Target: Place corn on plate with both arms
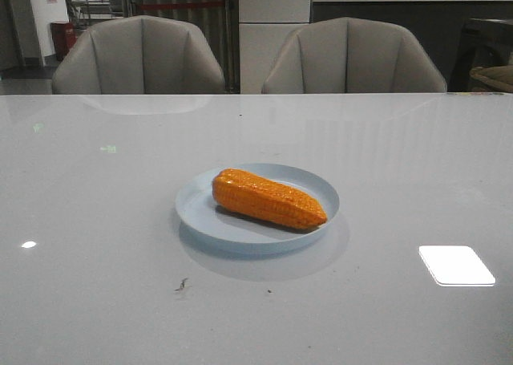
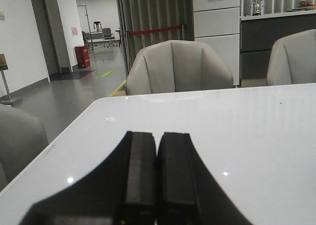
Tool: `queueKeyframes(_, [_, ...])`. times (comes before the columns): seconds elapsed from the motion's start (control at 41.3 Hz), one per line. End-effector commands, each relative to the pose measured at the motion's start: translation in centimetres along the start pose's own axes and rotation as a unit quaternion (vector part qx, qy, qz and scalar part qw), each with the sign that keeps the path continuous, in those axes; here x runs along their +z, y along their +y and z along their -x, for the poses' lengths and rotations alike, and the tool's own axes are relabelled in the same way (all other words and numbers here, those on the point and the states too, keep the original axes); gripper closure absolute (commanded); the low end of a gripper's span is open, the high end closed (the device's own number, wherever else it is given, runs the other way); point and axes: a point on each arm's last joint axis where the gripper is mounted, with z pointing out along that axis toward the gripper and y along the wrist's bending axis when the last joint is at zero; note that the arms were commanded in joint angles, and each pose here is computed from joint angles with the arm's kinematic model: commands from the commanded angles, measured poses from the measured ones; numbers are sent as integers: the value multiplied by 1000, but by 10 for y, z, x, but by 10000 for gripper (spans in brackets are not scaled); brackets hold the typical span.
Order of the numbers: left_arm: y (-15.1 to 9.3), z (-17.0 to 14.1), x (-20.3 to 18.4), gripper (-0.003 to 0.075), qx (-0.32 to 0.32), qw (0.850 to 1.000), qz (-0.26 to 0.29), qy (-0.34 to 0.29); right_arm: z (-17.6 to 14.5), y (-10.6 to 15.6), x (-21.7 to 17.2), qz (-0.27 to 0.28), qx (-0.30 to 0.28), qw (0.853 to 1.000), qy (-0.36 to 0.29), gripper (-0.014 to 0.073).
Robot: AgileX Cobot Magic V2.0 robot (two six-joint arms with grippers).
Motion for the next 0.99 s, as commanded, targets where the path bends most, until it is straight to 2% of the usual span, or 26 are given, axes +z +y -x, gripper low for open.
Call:
queueKeyframes(0.0, [0,-3,-1,631,-7,999,5,-36,10,-2,-6,-6,4,999,-38,11])
queueKeyframes(0.315, [0,-3,-1,631,-7,999,5,-36,10,-2,-7,-7,3,999,-40,11])
queueKeyframes(0.509, [0,-3,-1,631,-7,999,5,-36,9,3,-19,0,-11,997,-73,11])
queueKeyframes(0.702, [0,-3,-1,631,-7,999,5,-36,11,11,-35,17,-34,990,-138,22])
queueKeyframes(0.824, [0,-3,-1,631,-7,999,5,-36,7,13,-47,19,-35,982,-183,131])
queueKeyframes(0.969, [0,-3,-1,631,-7,999,5,-36,-7,15,-52,27,-18,967,-254,368])
